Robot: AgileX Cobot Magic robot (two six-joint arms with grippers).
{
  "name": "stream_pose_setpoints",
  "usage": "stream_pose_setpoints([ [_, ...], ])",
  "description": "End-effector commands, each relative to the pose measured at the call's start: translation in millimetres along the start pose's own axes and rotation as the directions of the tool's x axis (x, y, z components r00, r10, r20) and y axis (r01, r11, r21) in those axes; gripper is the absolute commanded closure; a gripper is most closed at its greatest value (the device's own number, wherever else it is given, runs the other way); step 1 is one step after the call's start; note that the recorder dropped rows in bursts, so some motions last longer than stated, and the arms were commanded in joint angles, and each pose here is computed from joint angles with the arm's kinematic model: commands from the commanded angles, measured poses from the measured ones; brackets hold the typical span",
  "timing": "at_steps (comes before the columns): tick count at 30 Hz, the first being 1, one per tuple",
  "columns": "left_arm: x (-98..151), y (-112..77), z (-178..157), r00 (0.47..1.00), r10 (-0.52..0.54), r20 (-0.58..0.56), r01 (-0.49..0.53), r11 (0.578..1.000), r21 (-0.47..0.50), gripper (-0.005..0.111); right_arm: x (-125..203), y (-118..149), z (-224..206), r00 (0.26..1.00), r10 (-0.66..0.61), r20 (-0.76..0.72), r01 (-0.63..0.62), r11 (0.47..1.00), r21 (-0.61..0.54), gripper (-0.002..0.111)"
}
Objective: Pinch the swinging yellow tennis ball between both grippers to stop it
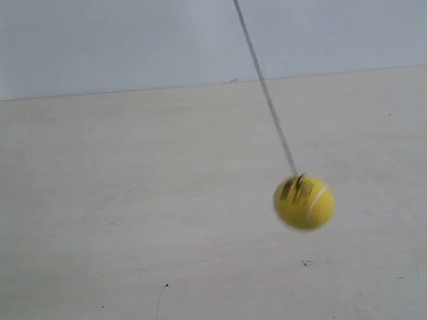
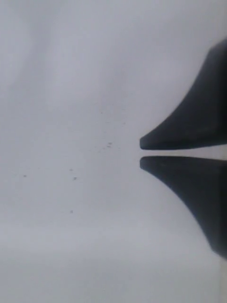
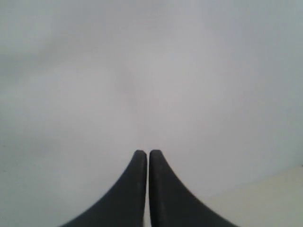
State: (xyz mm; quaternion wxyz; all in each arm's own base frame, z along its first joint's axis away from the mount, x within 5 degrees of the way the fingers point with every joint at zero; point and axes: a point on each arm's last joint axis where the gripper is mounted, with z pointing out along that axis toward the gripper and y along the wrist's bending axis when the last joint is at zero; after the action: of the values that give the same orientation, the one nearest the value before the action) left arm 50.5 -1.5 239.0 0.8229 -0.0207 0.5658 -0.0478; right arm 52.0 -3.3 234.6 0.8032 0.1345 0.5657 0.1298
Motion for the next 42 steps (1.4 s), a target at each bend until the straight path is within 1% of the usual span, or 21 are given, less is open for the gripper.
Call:
stream_pose_setpoints([
  [1, -7, -2.7, 0, 0.996, 0.02, 0.082, -0.022, 0.999, 0.027, 0.102, -15, 10, -2, 0.987, -0.002, 0.161, 0.022, 0.993, -0.119, 0.108],
  [2, -11, -3.8, 1, 0.995, 0.018, 0.094, -0.021, 0.999, 0.036, 0.102, -16, 11, -2, 0.986, -0.003, 0.167, 0.024, 0.992, -0.122, 0.108],
  [5, -24, -6.7, 8, 0.99, 0.021, 0.139, -0.029, 0.998, 0.058, 0.102, -34, 18, -1, 0.978, 0.0, 0.211, 0.03, 0.99, -0.138, 0.108],
  [9, -50, -10.0, 31, 0.988, 0.022, 0.154, -0.033, 0.997, 0.07, 0.102, -59, 29, 15, 0.975, -0.006, 0.22, 0.038, 0.989, -0.143, 0.108],
  [11, -61, -11.5, 47, 0.992, 0.016, 0.125, -0.025, 0.997, 0.075, 0.102, -69, 35, 30, 0.98, -0.059, 0.191, 0.087, 0.986, -0.145, 0.108],
  [14, -68, -14.8, 76, 0.999, 0.045, 0.01, -0.046, 0.994, 0.099, 0.102, -68, 40, 61, 0.99, -0.132, 0.044, 0.137, 0.98, -0.144, 0.108],
  [16, -61, -16.0, 96, 0.992, 0.056, -0.109, -0.043, 0.992, 0.118, 0.102, -57, 39, 79, 0.986, -0.15, -0.075, 0.138, 0.979, -0.149, 0.108],
  [19, -38, -17.4, 115, 0.962, 0.097, -0.255, -0.056, 0.985, 0.162, 0.102, -31, 34, 101, 0.956, -0.195, -0.221, 0.157, 0.972, -0.176, 0.108],
  [21, -23, -17.6, 123, 0.938, 0.126, -0.322, -0.067, 0.98, 0.188, 0.102, -11, 30, 114, 0.924, -0.229, -0.308, 0.174, 0.965, -0.197, 0.108],
  [25, 3, -15.9, 135, 0.89, 0.163, -0.426, -0.077, 0.974, 0.213, 0.102, 25, 23, 133, 0.865, -0.28, -0.417, 0.175, 0.946, -0.272, 0.108],
  [28, 15, -16.8, 141, 0.876, 0.186, -0.444, -0.081, 0.966, 0.244, 0.102, 45, 22, 143, 0.851, -0.302, -0.43, 0.154, 0.926, -0.344, 0.108],
  [33, 22, -22.9, 147, 0.885, 0.216, -0.413, -0.078, 0.942, 0.325, 0.102, 70, 20, 152, 0.848, -0.316, -0.426, 0.124, 0.899, -0.421, 0.108],
  [39, 37, -31.1, 152, 0.887, 0.235, -0.398, -0.045, 0.901, 0.431, 0.102, 85, 18, 156, 0.857, -0.311, -0.411, 0.096, 0.88, -0.465, 0.108],
  [42, 46, -32.5, 156, 0.884, 0.221, -0.411, -0.015, 0.894, 0.448, 0.102, 86, 18, 157, 0.856, -0.308, -0.415, 0.092, 0.881, -0.465, 0.108],
])
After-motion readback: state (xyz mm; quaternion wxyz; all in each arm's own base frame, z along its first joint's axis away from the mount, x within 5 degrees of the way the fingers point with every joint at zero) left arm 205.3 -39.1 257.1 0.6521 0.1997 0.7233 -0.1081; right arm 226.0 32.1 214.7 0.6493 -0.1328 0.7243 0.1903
